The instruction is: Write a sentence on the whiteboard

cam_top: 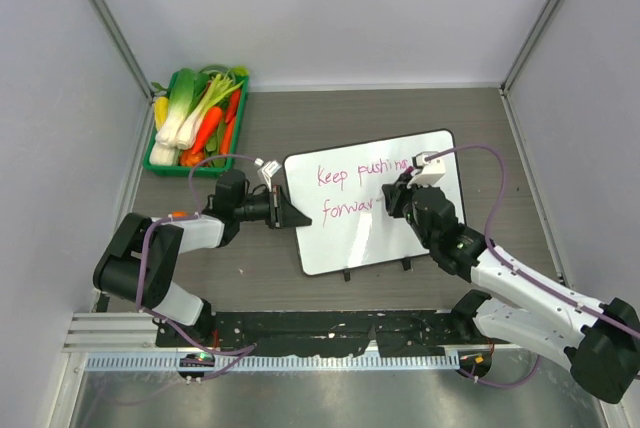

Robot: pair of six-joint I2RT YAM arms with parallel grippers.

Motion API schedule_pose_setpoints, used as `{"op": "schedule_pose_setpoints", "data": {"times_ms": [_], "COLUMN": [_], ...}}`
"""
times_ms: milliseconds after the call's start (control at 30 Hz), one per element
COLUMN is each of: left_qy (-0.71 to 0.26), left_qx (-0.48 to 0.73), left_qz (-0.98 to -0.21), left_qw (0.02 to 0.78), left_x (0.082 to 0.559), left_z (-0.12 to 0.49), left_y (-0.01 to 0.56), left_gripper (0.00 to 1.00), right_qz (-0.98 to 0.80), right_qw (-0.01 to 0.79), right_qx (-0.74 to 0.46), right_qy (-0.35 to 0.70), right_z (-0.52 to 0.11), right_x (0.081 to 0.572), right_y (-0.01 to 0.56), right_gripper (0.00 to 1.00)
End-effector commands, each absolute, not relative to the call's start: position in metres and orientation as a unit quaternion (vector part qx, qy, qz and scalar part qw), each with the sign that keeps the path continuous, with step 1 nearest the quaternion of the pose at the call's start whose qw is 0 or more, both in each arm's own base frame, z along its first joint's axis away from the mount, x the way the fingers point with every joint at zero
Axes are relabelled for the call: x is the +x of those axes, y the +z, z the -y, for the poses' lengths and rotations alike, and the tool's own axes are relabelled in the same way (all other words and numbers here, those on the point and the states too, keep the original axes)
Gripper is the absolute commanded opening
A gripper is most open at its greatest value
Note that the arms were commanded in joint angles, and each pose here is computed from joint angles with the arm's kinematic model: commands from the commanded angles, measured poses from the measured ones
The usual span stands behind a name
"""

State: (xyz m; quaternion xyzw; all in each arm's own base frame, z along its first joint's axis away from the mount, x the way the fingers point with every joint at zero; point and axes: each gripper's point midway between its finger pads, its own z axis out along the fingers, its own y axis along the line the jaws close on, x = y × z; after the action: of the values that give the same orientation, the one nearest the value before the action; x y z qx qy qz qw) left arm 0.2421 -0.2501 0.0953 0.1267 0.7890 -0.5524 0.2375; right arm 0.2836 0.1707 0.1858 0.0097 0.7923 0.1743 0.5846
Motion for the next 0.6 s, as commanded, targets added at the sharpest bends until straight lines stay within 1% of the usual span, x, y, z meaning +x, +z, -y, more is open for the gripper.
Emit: {"op": "schedule_pose_setpoints", "data": {"times_ms": [0,567], "left_qy": [-0.465,-0.465], "left_qx": [0.102,0.101], "left_qz": [-0.847,-0.847], "left_qw": [0.238,0.237], "left_x": [0.245,0.246], "left_z": [0.235,0.235], "left_y": [0.045,0.045], "left_gripper": [0.00,0.00], "right_qz": [-0.787,-0.798], "right_qw": [0.596,0.575], "right_qx": [0.028,0.004], "right_qy": [0.159,0.178], "right_z": [-0.163,-0.175], "right_x": [0.289,0.285], "right_y": [0.185,0.173], "right_gripper": [0.01,0.01]}}
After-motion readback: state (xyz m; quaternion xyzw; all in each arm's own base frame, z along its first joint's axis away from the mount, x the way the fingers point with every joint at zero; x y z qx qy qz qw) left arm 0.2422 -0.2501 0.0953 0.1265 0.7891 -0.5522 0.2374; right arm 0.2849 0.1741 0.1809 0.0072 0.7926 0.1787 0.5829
